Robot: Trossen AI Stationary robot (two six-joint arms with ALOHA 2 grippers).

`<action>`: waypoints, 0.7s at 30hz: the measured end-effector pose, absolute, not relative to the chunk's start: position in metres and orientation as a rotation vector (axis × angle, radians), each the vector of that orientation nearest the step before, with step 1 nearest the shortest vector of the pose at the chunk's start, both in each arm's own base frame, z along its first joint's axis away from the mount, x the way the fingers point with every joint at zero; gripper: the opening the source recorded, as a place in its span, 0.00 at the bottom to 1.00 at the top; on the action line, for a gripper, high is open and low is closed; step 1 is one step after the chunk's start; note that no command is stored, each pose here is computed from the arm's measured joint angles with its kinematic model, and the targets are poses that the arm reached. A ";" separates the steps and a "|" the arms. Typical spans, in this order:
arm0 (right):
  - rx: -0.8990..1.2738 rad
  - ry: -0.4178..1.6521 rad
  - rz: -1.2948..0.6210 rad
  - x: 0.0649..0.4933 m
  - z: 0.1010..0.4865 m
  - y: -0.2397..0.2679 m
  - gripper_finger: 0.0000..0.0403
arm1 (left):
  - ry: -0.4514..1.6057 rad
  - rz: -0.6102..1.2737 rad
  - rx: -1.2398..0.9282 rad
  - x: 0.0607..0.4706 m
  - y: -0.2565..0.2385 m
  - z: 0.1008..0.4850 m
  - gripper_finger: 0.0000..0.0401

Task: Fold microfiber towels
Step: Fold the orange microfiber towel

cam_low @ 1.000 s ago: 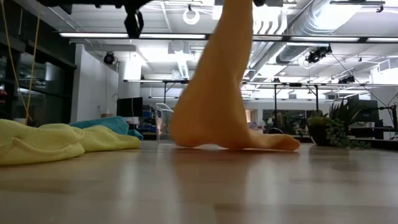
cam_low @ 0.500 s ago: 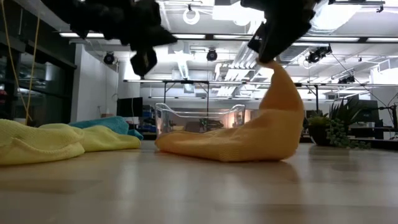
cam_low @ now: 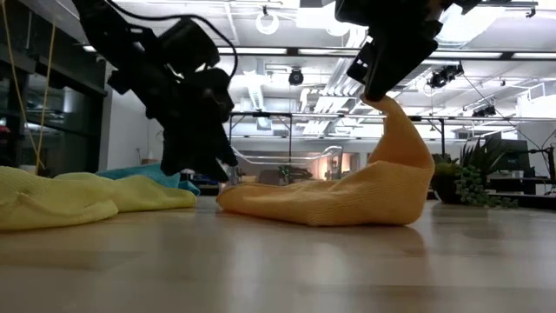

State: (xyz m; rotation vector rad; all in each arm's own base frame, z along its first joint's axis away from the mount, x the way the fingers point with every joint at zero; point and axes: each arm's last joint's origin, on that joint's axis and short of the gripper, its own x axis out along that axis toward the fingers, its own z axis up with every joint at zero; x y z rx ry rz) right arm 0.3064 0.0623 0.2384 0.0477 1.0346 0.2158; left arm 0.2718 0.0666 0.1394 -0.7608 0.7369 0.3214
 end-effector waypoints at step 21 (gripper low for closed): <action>0.043 1.025 0.200 0.307 0.239 0.062 0.00 | 0.776 0.512 -0.631 0.278 0.073 0.142 0.50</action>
